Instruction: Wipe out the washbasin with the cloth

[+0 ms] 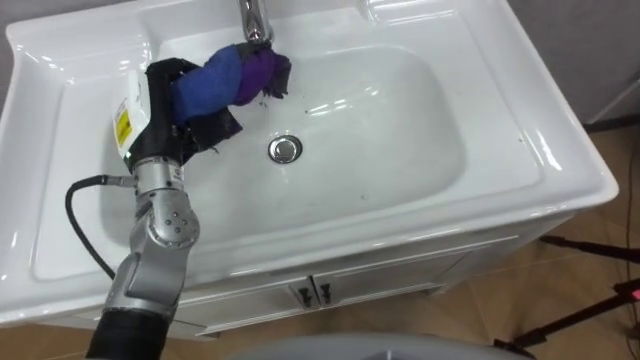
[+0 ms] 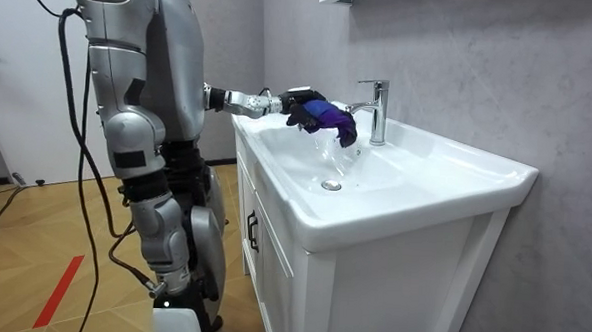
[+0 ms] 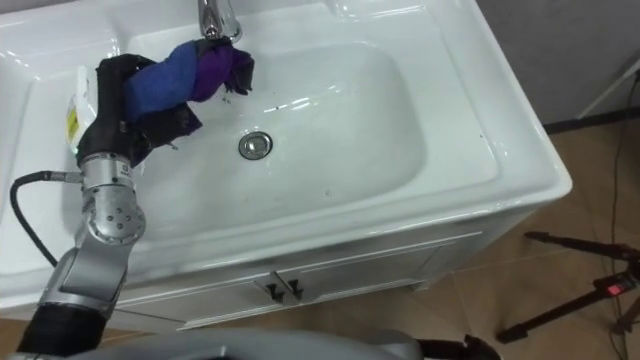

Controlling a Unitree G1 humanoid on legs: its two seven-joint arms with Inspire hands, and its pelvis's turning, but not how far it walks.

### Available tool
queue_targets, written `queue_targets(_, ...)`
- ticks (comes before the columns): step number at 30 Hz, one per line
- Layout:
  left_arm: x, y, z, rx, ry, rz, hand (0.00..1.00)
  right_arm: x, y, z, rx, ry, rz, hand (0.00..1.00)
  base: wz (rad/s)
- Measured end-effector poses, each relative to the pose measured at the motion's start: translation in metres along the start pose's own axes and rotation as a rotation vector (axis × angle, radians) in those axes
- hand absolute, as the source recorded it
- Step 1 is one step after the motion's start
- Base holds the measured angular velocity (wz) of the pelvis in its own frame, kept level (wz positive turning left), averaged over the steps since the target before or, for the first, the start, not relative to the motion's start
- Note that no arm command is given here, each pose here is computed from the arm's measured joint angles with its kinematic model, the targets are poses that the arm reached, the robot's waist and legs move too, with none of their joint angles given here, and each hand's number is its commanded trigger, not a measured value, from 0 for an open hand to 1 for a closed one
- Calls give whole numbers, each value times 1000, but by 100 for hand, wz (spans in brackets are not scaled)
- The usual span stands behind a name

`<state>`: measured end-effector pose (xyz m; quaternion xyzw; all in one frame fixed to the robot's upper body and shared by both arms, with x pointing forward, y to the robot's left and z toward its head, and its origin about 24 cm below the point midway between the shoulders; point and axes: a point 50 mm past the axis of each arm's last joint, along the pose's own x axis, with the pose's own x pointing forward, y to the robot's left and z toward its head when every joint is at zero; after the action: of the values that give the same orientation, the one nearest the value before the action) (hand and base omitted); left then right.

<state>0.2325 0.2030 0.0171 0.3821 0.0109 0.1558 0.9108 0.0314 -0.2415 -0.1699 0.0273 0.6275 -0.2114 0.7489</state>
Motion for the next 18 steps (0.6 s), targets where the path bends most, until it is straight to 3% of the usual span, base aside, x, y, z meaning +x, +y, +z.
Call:
queue_targets(7,5,15,-3,157,-60,76,100,0,-3,-4,21,21,0,0,3)
queue_targets(13,9,34,-2,168,-66,169,100,0,-4,-5,31,24,1,0,1)
queue_targets(18,6,39,-10,181,-40,191,100,0,-5,-7,41,26,-1,0,-1)
